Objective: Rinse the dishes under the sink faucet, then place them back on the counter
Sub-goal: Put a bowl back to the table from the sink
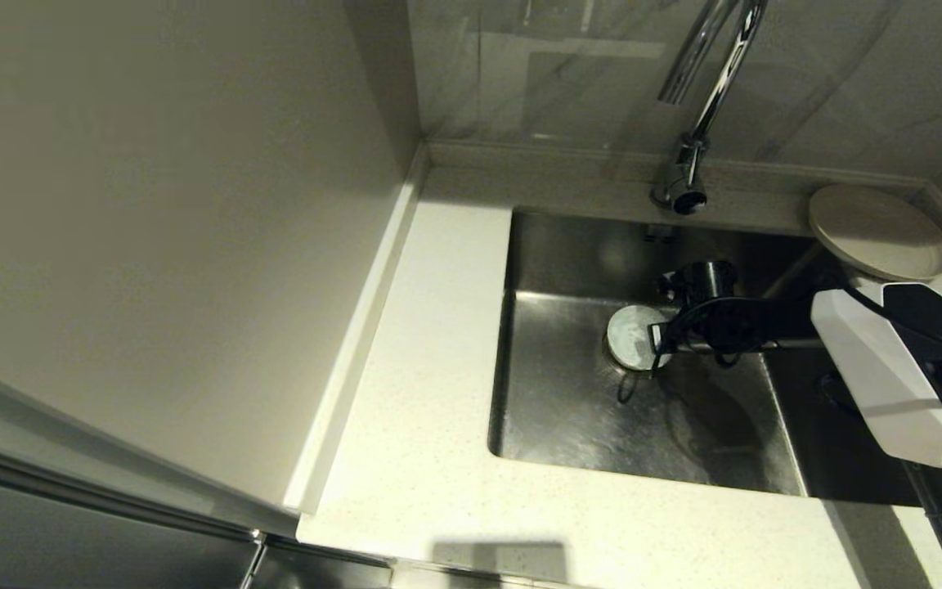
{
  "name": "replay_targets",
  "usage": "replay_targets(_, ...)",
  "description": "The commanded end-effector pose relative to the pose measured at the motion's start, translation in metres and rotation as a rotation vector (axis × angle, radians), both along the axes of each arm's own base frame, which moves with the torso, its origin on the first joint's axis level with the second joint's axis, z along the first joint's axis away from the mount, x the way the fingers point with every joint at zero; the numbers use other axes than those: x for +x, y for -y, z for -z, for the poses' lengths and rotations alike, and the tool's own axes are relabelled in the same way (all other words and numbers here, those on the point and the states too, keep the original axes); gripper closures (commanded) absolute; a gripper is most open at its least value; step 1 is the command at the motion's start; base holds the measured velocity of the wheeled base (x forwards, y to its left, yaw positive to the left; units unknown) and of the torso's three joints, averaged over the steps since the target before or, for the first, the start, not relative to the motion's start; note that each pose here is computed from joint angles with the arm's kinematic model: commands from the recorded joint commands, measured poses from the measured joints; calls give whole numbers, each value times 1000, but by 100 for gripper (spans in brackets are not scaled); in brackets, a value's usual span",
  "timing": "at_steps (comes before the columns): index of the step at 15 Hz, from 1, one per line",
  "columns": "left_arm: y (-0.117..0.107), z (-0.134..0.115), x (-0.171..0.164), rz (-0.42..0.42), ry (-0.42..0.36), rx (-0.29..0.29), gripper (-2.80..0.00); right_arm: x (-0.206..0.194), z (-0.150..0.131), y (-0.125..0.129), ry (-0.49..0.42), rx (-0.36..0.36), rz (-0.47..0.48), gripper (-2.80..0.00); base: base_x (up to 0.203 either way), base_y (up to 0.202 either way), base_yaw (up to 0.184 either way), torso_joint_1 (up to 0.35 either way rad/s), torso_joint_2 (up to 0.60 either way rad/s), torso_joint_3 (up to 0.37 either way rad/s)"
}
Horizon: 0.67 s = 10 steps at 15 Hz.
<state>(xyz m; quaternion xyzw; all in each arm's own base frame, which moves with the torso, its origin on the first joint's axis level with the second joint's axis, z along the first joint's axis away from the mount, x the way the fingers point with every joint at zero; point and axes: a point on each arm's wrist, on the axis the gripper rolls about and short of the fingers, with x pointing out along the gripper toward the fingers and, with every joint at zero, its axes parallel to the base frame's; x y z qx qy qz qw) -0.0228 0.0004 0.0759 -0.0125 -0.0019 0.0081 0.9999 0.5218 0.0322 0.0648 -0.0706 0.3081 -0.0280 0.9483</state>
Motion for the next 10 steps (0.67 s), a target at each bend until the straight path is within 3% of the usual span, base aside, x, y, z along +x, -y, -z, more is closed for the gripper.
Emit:
replay_targets(1, 0, 0, 0, 1, 4, -1, 0, -1, -3, 0, 2, -4, 0, 0, 0, 0, 0, 0, 0, 0)
replay_targets(5, 0, 0, 0, -1, 4, -1, 0, -2, -9, 0, 11, -4, 3, 0, 0, 0, 0, 0, 0, 0)
replay_targets(10, 0, 0, 0, -1, 4, 0, 0, -12, -42, 11, 58, 0, 22, 0, 0, 0, 0, 0, 0, 0)
